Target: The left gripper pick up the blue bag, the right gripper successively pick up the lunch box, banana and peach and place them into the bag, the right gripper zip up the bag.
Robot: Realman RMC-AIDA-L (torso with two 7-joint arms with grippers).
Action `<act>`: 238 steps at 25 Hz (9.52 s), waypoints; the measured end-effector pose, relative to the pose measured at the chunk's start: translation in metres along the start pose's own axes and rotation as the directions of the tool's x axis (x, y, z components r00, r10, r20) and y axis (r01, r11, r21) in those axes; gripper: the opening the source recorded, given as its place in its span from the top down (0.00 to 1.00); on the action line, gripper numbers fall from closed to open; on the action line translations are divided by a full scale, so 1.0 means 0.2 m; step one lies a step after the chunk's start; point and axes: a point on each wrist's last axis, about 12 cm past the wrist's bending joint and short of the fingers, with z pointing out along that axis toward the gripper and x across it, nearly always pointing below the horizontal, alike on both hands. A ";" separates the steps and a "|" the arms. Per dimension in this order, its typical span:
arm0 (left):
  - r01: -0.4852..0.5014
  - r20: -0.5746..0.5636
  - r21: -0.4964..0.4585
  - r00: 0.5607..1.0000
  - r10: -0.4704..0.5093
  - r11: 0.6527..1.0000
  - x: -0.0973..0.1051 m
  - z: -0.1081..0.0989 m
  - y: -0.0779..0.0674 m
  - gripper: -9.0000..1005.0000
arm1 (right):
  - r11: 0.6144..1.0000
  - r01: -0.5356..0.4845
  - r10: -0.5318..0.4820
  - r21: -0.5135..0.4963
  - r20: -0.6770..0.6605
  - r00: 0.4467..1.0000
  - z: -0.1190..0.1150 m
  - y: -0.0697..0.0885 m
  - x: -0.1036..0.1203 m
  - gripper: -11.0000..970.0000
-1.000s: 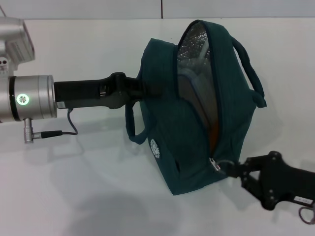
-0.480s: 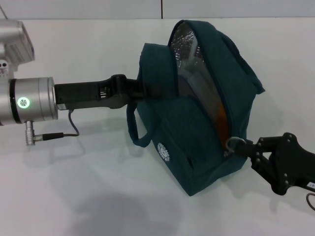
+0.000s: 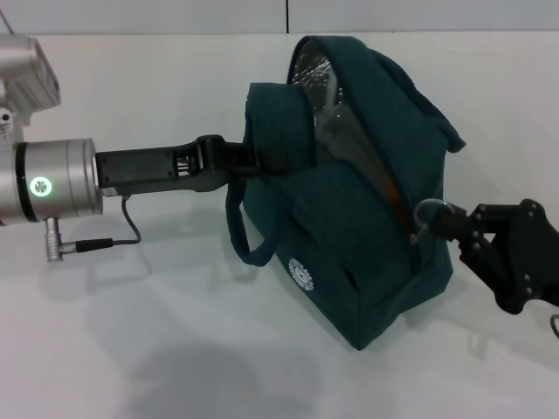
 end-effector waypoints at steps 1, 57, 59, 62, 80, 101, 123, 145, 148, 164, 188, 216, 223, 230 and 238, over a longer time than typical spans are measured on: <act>-0.003 0.000 0.000 1.000 0.003 1.000 0.00 0.00 0.00 0.90 | 1.000 0.002 -0.002 0.000 0.009 1.000 0.00 0.00 -0.01 0.98; -0.457 0.275 0.180 0.874 0.402 0.871 0.30 -0.26 -0.09 0.12 | 0.996 -0.045 0.054 -0.078 0.122 0.991 0.30 -0.17 -0.17 0.98; -0.484 0.289 0.152 0.855 0.430 0.862 0.33 -0.30 -0.08 0.12 | 0.995 -0.038 0.048 -0.094 0.108 0.993 0.34 -0.18 -0.17 0.98; -0.526 0.307 0.103 0.824 0.476 0.844 0.37 -0.34 -0.06 0.12 | 0.994 -0.019 0.030 -0.111 0.089 0.996 0.42 -0.22 -0.20 0.98; -0.584 0.382 -0.099 0.726 0.572 0.806 0.40 -0.23 0.06 0.14 | 0.993 0.033 -0.031 -0.109 0.021 0.999 0.71 -0.37 -0.31 0.98; -0.610 0.328 -0.076 0.732 0.598 0.789 0.20 0.02 0.07 0.16 | 0.994 0.043 -0.042 -0.098 0.010 0.999 0.73 -0.38 -0.31 0.98; -0.633 0.290 -0.050 0.731 0.618 0.773 0.19 0.03 0.06 0.85 | 0.997 0.028 -0.026 -0.076 0.028 0.999 0.71 -0.38 -0.31 0.98; -0.714 0.168 0.185 0.700 0.694 0.675 0.32 -0.01 -0.02 0.93 | 0.996 -0.017 0.019 0.086 -0.028 0.999 0.68 -0.47 -0.26 0.98; -0.721 0.166 0.202 0.693 0.702 0.663 0.35 -0.04 -0.02 0.93 | 0.992 -0.023 0.029 0.121 -0.050 0.998 0.67 -0.48 -0.24 0.98; -0.702 0.209 -0.111 0.675 0.707 0.703 0.42 -0.23 0.10 0.91 | 0.972 -0.119 0.101 0.201 0.097 0.990 0.42 -0.42 -0.20 0.98; -0.676 0.167 -0.309 0.654 0.738 0.669 0.38 -0.59 -0.01 0.35 | 0.957 -0.182 0.162 0.227 0.106 0.981 0.33 -0.38 -0.15 0.98; -0.744 -0.586 -0.245 0.625 0.516 0.622 -0.27 0.48 -0.81 0.16 | 0.952 -0.174 0.156 0.253 0.090 0.984 0.35 -0.41 -0.15 0.98; -0.756 -0.609 -0.284 0.618 0.497 0.590 -0.26 0.51 -0.79 0.18 | 0.952 -0.174 0.156 0.253 0.088 0.984 0.35 -0.41 -0.15 0.98; -0.794 -0.631 -0.256 0.570 0.527 0.552 -0.22 0.53 -0.76 0.20 | 0.951 -0.176 0.158 0.255 0.089 0.983 0.34 -0.41 -0.15 0.98; -0.808 -0.642 -0.266 0.555 0.529 0.526 -0.22 0.53 -0.75 0.47 | 0.950 -0.180 0.162 0.254 0.090 0.983 0.35 -0.41 -0.15 0.98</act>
